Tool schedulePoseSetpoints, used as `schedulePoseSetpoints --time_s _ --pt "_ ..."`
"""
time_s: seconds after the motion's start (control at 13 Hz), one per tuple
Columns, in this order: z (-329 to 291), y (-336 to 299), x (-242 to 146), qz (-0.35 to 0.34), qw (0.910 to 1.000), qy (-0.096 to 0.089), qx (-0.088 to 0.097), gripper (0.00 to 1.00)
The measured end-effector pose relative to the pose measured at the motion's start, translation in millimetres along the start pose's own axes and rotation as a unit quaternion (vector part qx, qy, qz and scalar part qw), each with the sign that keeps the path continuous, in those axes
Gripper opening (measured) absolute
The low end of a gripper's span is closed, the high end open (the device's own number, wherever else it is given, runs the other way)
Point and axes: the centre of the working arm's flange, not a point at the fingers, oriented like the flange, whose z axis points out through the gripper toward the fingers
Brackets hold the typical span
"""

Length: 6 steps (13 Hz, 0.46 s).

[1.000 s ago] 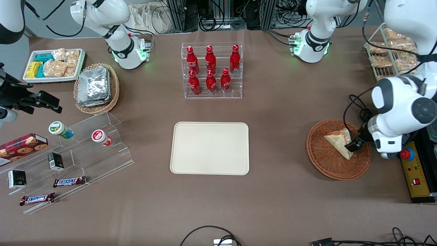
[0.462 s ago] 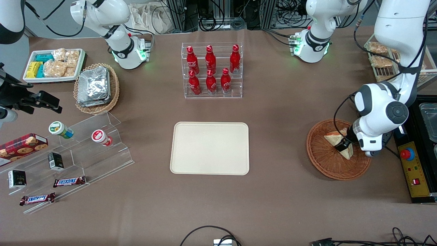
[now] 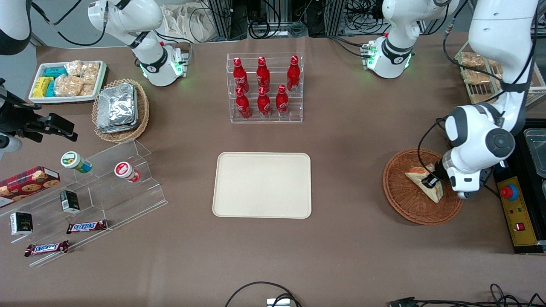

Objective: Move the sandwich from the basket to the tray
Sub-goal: 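Lift the sandwich up out of the basket with the left gripper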

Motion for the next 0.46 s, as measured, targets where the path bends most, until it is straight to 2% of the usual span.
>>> schedulePoseSetpoints --time_s 0.23,0.31,0.46 --pt "-80.2 8.3 10.0 0.058 0.997 -0.041 0.031 0.3" --pt "-114.5 11.0 12.7 0.081 0.9949 -0.049 0.035 0.23" --pt "-183.9 17.2 14.4 0.131 0.9895 -0.052 0.033 0.2"
